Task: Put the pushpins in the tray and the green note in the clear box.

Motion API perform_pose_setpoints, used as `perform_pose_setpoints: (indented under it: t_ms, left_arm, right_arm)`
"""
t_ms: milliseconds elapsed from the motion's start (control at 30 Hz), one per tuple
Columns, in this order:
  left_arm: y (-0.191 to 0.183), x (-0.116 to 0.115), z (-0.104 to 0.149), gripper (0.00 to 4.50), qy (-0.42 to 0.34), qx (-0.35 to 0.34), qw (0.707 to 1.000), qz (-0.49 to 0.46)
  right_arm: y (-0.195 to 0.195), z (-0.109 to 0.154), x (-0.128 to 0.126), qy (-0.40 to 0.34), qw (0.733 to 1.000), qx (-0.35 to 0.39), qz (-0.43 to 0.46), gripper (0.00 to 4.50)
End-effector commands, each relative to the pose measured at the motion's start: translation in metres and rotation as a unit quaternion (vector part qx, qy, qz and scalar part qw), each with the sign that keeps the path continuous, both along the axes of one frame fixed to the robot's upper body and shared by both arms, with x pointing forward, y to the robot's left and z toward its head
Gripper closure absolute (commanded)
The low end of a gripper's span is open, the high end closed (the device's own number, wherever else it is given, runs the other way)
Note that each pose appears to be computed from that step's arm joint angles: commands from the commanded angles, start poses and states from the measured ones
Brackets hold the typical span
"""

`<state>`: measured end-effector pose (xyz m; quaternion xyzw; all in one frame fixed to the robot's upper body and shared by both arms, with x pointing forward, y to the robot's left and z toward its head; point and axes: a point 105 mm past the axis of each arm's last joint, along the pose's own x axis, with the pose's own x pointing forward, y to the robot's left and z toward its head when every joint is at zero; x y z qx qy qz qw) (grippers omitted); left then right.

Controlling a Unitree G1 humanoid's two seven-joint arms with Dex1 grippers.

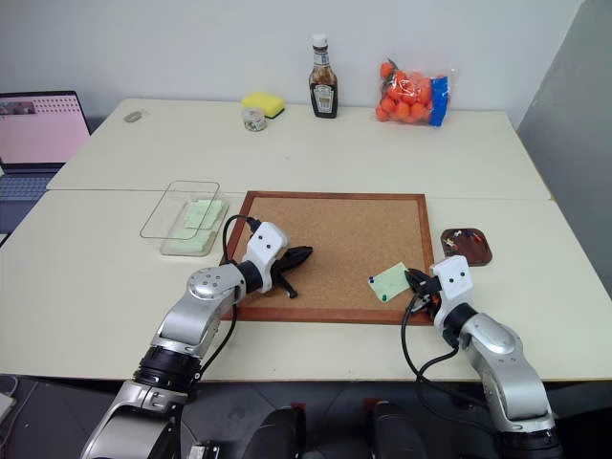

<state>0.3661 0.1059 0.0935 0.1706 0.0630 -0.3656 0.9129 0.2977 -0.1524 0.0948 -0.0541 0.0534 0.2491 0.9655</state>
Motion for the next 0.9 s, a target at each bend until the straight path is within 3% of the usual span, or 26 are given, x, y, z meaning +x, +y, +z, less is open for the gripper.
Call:
perform_pose_setpoints:
  t_ms: [33,500,900]
  left_arm:
    - [0.001,-0.007,-0.026,4.50,0.044,0.035,0.998,-0.003]
    - [-0.001,-0.009,-0.034,4.50,0.042,0.080,0.996,-0.022]
    - [-0.006,-0.010,-0.031,4.50,0.036,0.073,0.996,-0.029]
  right_arm:
    - [0.008,0.043,0.001,-0.090,0.996,0.015,0.014,4.49]
    - [0.005,0.048,0.003,-0.103,0.995,0.013,0.002,4.49]
    - [-0.073,0.046,0.035,-0.077,0.979,-0.006,-0.189,4.49]
